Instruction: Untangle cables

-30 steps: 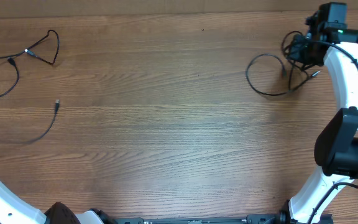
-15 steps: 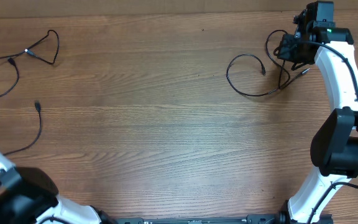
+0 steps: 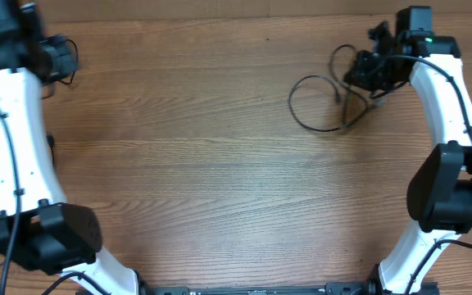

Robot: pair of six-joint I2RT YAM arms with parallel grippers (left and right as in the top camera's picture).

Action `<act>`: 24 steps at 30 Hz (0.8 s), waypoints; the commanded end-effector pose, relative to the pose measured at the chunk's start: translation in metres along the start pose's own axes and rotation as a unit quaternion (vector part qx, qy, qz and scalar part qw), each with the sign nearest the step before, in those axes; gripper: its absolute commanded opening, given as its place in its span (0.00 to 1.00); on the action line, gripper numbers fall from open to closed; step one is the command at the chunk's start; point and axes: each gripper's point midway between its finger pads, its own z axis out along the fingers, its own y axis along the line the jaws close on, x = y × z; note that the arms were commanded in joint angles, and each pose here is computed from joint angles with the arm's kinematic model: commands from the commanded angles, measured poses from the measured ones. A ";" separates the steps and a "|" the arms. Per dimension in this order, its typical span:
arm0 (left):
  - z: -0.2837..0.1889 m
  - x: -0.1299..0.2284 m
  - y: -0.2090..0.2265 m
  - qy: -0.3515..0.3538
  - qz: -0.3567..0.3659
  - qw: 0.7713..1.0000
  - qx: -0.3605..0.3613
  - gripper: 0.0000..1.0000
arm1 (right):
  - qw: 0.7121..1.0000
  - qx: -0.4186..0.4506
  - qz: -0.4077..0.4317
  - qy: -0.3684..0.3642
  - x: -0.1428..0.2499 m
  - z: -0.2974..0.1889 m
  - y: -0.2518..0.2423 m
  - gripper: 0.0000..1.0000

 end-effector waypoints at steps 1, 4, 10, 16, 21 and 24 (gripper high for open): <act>0.009 0.004 -0.036 0.003 0.023 0.999 0.023 0.04 | 0.993 -0.099 -0.039 0.046 0.027 0.014 0.072 0.04; 0.009 0.000 -0.048 -0.011 0.027 0.999 0.020 0.04 | 0.990 -0.083 -0.081 0.083 0.057 0.032 0.107 0.04; 0.009 0.000 -0.046 -0.010 -0.032 0.999 0.017 0.13 | 0.978 -0.070 -0.152 0.126 0.104 0.051 0.159 0.06; 0.003 0.017 -0.098 0.035 -0.031 0.989 0.143 0.58 | 0.983 -0.048 -0.149 0.091 0.079 0.043 0.148 0.98; -0.005 0.036 -0.135 0.067 -0.009 0.978 0.196 1.00 | 0.993 -0.032 -0.105 0.050 0.034 -0.003 0.120 1.00; -0.010 0.066 -0.158 0.111 0.018 0.973 0.202 1.00 | 0.997 -0.017 -0.070 0.030 0.013 -0.038 0.098 1.00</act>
